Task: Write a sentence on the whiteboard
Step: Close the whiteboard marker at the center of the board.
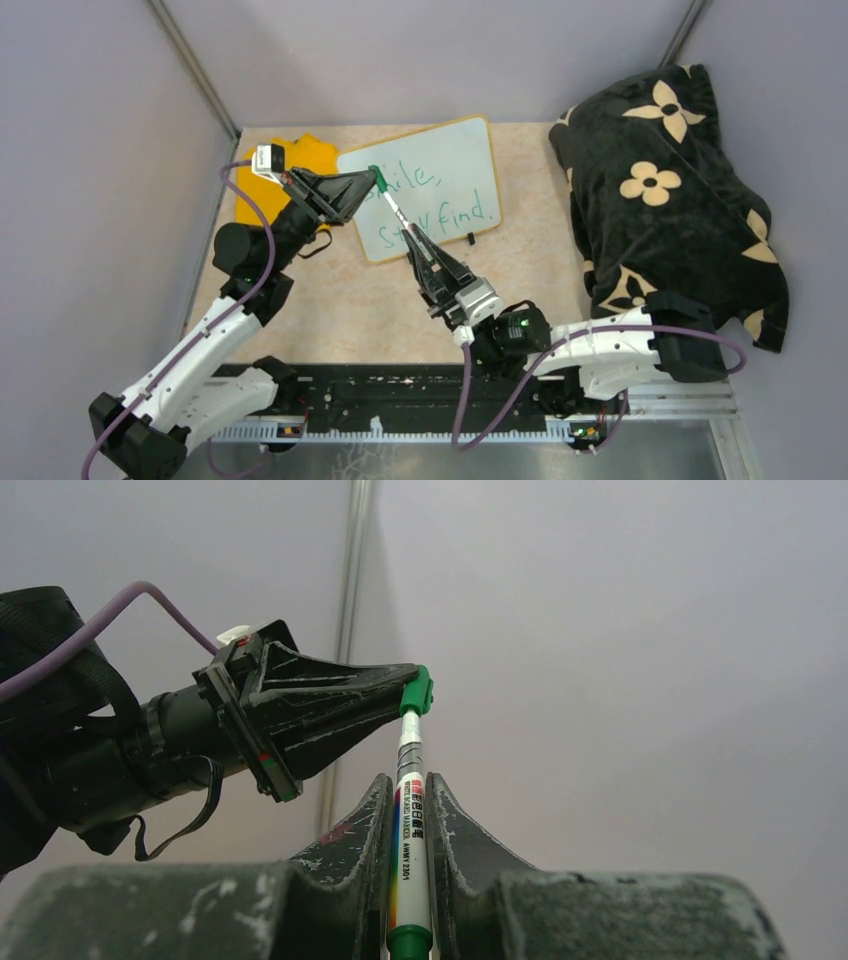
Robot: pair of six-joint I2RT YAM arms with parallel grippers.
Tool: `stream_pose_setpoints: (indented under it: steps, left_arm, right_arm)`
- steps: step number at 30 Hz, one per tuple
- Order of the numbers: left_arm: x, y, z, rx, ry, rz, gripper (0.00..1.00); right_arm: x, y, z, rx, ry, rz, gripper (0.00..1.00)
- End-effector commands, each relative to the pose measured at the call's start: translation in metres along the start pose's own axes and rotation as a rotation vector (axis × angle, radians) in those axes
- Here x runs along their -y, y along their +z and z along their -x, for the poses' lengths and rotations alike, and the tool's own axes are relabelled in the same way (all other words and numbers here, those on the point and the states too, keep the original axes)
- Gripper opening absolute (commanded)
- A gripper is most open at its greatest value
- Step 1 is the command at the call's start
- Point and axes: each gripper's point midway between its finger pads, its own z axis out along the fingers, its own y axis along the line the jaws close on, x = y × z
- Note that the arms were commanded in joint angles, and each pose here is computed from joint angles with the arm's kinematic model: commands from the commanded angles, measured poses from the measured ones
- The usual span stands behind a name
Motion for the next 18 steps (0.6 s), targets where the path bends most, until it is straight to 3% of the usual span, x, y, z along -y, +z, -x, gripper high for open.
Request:
stream_pose_setpoints:
  steps: [1, 18]
  left_arm:
    - [0.017, -0.004, -0.001, -0.013, 0.010, -0.057, 0.00]
    - [0.017, -0.003, -0.013, -0.087, 0.013, -0.082, 0.00]
  right_arm:
    - [0.009, 0.011, 0.021, 0.043, 0.050, -0.056, 0.00]
    - [0.015, 0.020, 0.021, 0.049, 0.030, -0.122, 0.00]
